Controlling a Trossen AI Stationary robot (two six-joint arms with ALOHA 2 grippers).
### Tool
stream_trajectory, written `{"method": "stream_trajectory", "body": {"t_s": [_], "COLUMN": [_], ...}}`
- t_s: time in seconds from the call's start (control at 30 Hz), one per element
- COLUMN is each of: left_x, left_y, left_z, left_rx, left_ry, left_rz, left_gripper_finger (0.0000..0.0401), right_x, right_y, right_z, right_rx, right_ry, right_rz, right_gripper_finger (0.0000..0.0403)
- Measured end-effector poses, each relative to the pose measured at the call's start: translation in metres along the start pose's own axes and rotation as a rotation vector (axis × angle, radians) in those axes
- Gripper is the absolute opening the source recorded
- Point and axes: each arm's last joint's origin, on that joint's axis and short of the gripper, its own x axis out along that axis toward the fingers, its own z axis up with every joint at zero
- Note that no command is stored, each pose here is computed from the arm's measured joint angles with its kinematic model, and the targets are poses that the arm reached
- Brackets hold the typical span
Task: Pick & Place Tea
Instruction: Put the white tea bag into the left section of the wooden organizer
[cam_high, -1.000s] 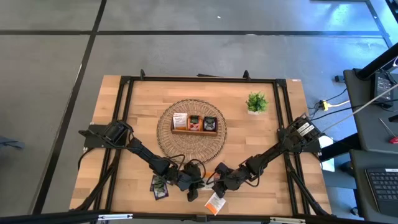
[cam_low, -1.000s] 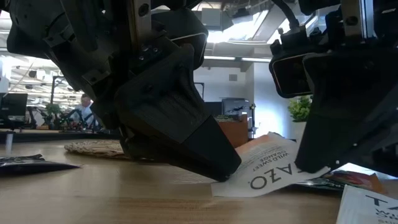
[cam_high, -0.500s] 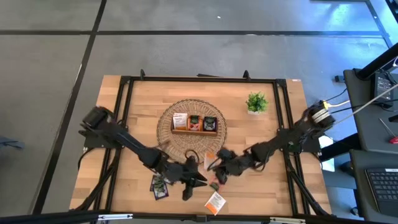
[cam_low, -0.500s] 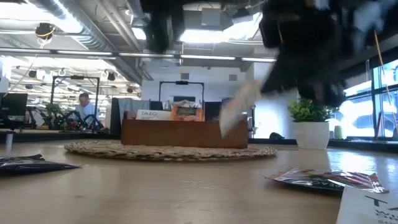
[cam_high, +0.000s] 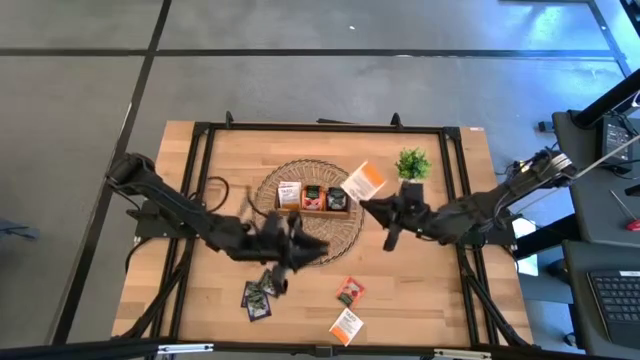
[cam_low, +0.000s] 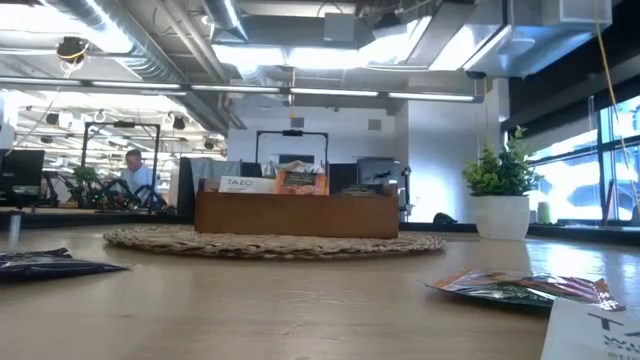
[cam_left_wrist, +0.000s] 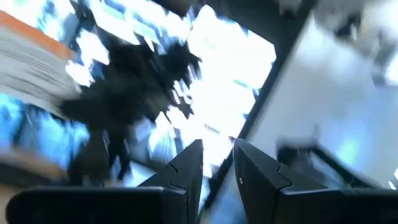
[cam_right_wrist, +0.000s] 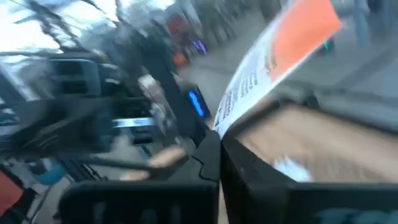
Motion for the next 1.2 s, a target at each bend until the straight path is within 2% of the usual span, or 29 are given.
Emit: {"method": "stream_trajectory", "body": {"t_s": [0.1,0.2,0.43,0.57,0.83,1.2], "left_x": [0.0,0.0,0.003,0.003,0.001,0.001], "left_y": [0.002,0.005,0.012,0.012,0.01,0.012], "left_z": [0.019,0.028,0.031,0.032,0.037,0.037], "left_rx": [-0.004,-0.013,0.02,0.036,0.084,0.073], "left_ry": [-0.157,-0.232,-0.239,-0.247,-0.292,-0.302], "left_rz": [0.045,0.081,0.1,0.095,0.075,0.122], "left_gripper_finger": [0.0086,0.0086,0.0086,0.0101,0.016,0.0166], "right_x": [0.004,0.011,0.035,0.047,0.053,0.053], "right_y": [0.015,0.031,0.069,0.079,0.082,0.084], "right_z": [0.018,0.032,0.045,0.045,0.041,0.042], "right_rx": [-0.069,-0.132,-0.286,-0.32,-0.3,-0.241], "right_ry": [-0.105,-0.159,-0.19,-0.171,-0.156,-0.163], "right_rz": [0.047,0.078,0.092,0.078,0.081,0.145], "right_gripper_finger": [0.0001,0.0001,0.0001,0.0,0.0,0.0001]}}
